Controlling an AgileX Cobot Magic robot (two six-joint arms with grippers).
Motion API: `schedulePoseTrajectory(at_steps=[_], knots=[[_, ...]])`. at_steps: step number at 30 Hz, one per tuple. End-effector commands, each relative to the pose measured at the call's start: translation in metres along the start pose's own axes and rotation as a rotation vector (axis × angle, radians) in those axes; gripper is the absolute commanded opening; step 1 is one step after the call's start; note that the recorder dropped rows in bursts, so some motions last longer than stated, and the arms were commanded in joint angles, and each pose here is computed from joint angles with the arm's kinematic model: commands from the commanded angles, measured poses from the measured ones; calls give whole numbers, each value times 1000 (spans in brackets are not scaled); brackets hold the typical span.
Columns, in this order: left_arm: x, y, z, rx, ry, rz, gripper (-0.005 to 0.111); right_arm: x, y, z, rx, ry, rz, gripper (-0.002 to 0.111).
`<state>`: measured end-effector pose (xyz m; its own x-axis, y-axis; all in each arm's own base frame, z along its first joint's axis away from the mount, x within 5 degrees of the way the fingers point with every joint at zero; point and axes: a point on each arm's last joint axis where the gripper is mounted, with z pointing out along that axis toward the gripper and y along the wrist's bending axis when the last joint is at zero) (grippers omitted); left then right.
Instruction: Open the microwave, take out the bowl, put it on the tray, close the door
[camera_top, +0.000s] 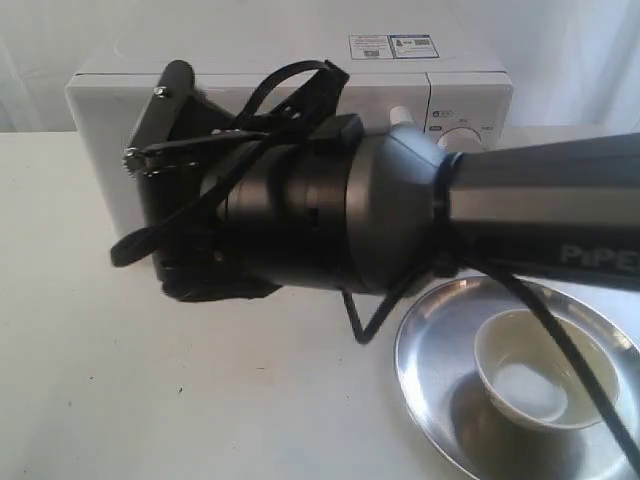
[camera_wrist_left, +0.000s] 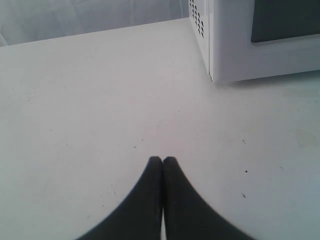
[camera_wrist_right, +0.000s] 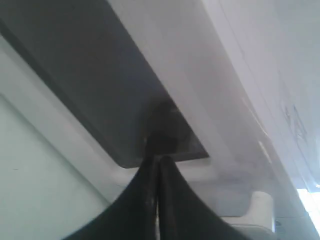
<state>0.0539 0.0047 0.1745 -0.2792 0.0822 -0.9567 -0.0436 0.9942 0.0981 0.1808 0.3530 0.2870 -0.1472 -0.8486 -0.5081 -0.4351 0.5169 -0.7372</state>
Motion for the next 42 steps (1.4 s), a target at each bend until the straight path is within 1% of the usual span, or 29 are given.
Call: schedulePoseTrajectory(at_steps=[1, 4, 7, 11, 14, 18, 21, 23, 25, 30, 31, 32, 33, 34, 35, 36, 38, 40, 41, 42], knots=[[1, 0, 0, 2, 0, -9, 0, -10, 0, -48, -103, -154, 90, 0], [1, 0, 0, 2, 0, -9, 0, -11, -12, -89, -140, -296, 177, 0], [1, 0, 0, 2, 0, -9, 0, -1, -32, -126, -222, -413, 261, 0], [1, 0, 0, 2, 0, -9, 0, 28, -61, -164, -356, -620, 344, 0], [1, 0, 0, 2, 0, -9, 0, 61, -83, -177, -465, -704, 423, 0], [1, 0, 0, 2, 0, -9, 0, 105, -99, -179, -525, -713, 537, 0], [1, 0, 0, 2, 0, -9, 0, 131, -102, -176, -570, -677, 646, 0], [1, 0, 0, 2, 0, -9, 0, 143, -102, -174, -614, -648, 720, 0], [1, 0, 0, 2, 0, -9, 0, 151, -103, -173, -634, -629, 761, 0], [1, 0, 0, 2, 0, -9, 0, 156, -109, -176, -638, -646, 785, 0], [1, 0, 0, 2, 0, -9, 0, 157, -112, -175, -618, -649, 776, 0], [1, 0, 0, 2, 0, -9, 0, 158, -114, -174, -571, -661, 733, 0], [1, 0, 0, 2, 0, -9, 0, 162, -118, -169, -488, -634, 709, 0], [1, 0, 0, 2, 0, -9, 0, 166, -120, -166, -439, -595, 723, 0], [1, 0, 0, 2, 0, -9, 0, 174, -120, -160, -390, -541, 755, 0], [1, 0, 0, 2, 0, -9, 0, 182, -123, -154, -350, -523, 799, 0], [1, 0, 0, 2, 0, -9, 0, 199, -122, -142, -346, -555, 810, 0], [1, 0, 0, 2, 0, -9, 0, 230, -116, -135, -358, -639, 791, 0], [1, 0, 0, 2, 0, -9, 0, 243, -114, -134, -337, -650, 805, 0], [1, 0, 0, 2, 0, -9, 0, 264, -110, -132, -287, -646, 857, 0]])
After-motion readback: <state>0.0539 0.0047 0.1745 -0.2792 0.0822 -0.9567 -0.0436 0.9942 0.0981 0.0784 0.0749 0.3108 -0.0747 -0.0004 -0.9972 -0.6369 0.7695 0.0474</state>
